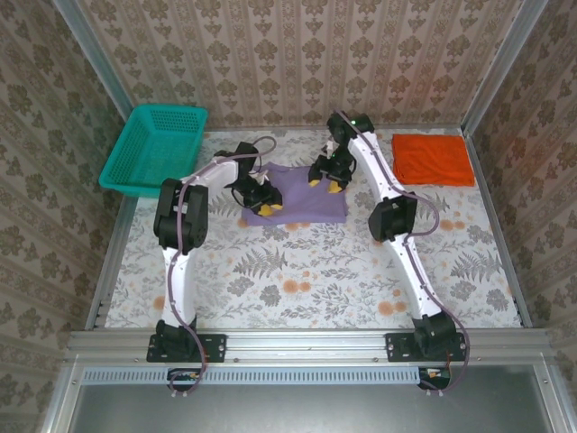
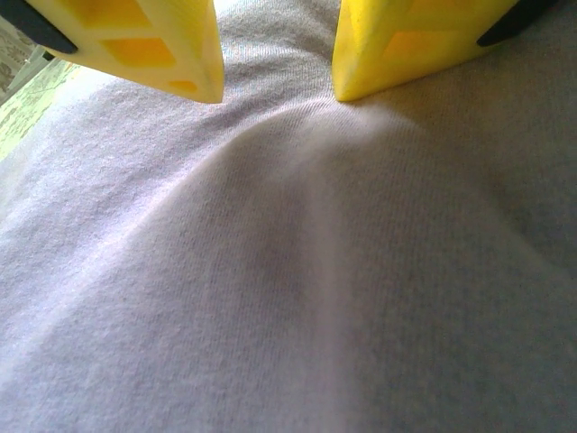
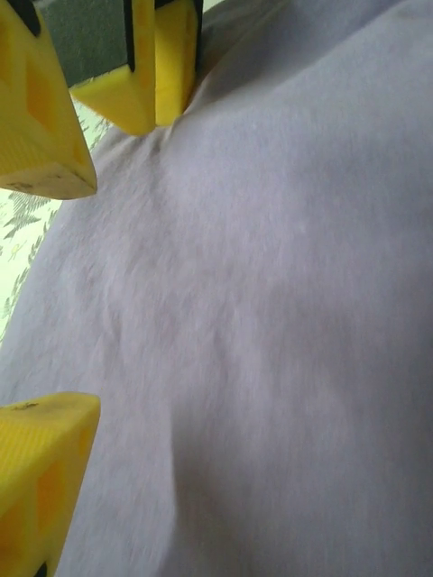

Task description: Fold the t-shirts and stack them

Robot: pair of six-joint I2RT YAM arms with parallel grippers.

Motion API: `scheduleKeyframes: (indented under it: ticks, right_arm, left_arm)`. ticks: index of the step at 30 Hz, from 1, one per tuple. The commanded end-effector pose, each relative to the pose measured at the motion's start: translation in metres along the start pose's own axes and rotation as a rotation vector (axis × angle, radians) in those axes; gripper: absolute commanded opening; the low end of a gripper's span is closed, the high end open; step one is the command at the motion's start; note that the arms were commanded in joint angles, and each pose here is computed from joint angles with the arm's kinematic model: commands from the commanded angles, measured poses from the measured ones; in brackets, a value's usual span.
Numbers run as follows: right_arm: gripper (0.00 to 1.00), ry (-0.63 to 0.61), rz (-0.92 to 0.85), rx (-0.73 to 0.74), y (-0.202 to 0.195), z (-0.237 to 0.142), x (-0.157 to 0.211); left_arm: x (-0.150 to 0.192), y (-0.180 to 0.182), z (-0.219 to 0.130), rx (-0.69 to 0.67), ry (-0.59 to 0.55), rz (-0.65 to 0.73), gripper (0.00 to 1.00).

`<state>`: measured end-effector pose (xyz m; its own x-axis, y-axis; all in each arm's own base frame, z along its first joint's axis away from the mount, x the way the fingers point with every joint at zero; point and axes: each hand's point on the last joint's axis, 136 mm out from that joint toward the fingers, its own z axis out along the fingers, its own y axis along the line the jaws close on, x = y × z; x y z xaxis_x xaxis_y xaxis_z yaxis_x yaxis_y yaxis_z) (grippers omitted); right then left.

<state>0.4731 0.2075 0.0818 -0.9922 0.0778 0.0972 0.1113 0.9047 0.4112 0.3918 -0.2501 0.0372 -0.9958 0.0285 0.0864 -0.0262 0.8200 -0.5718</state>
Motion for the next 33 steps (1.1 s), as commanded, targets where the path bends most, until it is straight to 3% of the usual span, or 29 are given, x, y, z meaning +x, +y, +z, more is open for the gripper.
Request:
scheduleKeyframes:
  ticks: [1, 5, 8, 12, 15, 18, 21, 26, 30, 33]
  right_arm:
    - [0.66, 0.072, 0.049, 0.092, -0.014, -0.057, 0.048]
    - [0.69, 0.019, 0.037, 0.142, -0.013, -0.091, 0.063]
    - [0.7, -0.018, -0.003, 0.075, 0.009, -0.092, 0.069]
    - [0.7, -0.113, 0.121, -0.231, 0.018, -0.083, 0.07]
    - [0.72, -0.29, 0.157, -0.278, -0.014, -0.106, 0.081]
    - [0.7, -0.339, 0.154, -0.291, -0.028, -0.106, 0.094]
    - [0.63, -0.355, 0.177, -0.327, -0.023, -0.081, 0.089]
    - [0.35, -0.351, 0.214, -0.379, 0.01, -0.027, 0.06]
    - [0.25, -0.241, 0.221, -0.337, 0.028, 0.026, 0.054]
    - [0.2, -0.222, 0.259, -0.292, 0.013, 0.052, 0.055]
  left_arm:
    - [0.004, 0.01, -0.01, -0.035, -0.011, 0.013, 0.39]
    - [0.009, 0.008, -0.009, -0.023, -0.003, 0.014, 0.39]
    - [0.011, 0.007, -0.005, -0.014, 0.002, 0.015, 0.39]
    - [0.012, 0.002, -0.005, -0.005, 0.01, 0.021, 0.39]
    - [0.012, 0.0, -0.008, -0.003, 0.0, 0.029, 0.39]
    - [0.016, 0.004, -0.005, -0.004, -0.003, 0.025, 0.39]
    - [0.018, 0.007, -0.002, -0.007, 0.004, 0.017, 0.38]
    - [0.02, 0.009, 0.001, -0.026, 0.01, 0.016, 0.36]
    - [0.024, 0.015, 0.002, -0.062, 0.011, 0.02, 0.36]
    - [0.029, 0.023, 0.003, -0.094, 0.02, 0.023, 0.35]
